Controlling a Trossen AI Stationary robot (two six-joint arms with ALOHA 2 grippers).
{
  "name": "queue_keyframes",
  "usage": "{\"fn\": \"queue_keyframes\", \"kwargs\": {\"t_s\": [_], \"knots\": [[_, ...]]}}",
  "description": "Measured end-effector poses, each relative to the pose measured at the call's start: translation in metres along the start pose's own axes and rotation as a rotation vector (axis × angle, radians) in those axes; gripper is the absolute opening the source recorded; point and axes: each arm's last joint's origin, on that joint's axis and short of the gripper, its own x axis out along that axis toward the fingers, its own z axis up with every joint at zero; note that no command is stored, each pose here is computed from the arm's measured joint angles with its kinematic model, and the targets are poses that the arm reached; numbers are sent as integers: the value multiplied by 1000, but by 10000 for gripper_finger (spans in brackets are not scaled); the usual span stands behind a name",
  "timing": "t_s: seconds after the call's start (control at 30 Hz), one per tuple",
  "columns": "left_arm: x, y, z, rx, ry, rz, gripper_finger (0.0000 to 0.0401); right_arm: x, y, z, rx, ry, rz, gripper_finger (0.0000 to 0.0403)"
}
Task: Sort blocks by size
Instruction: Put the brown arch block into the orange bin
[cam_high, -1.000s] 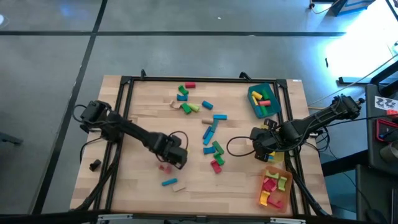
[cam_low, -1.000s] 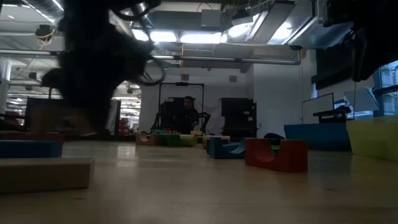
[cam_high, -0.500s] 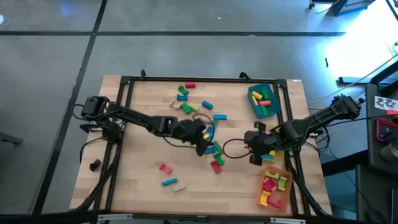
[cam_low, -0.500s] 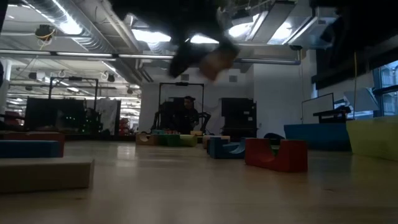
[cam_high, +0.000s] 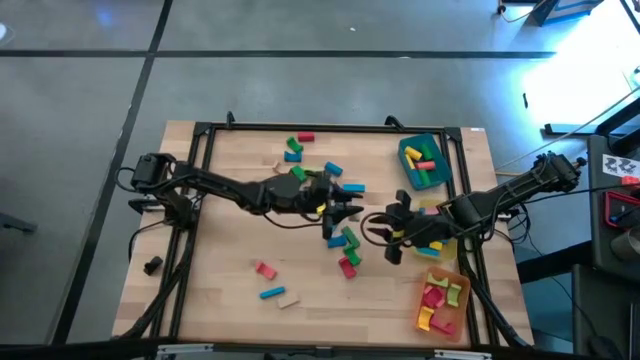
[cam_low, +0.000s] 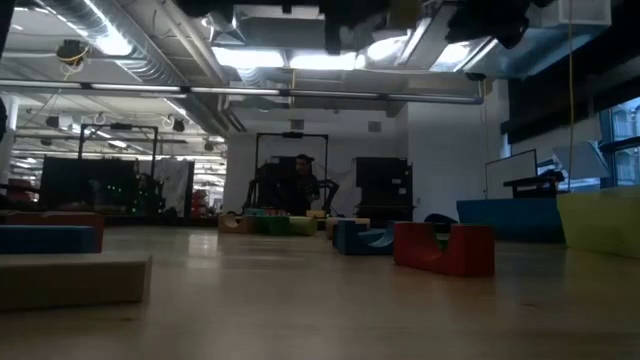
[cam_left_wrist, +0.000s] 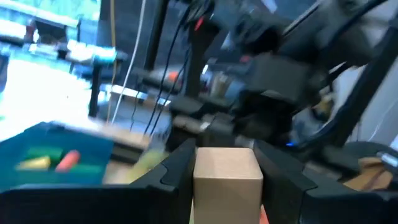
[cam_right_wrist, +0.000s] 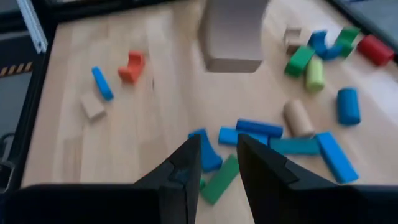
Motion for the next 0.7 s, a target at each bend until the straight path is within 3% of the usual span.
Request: {"fn": "queue_keyframes", "kwargs": {"t_s": [0.33, 0.7], "knots": [[-1, -8, 2, 82, -35, -29, 129, 0, 4, 7, -8, -62, 41, 115], [-2, -14, -3, 89, -4, -40, 129, 5, 8, 11, 3, -115, 36, 228]]}}
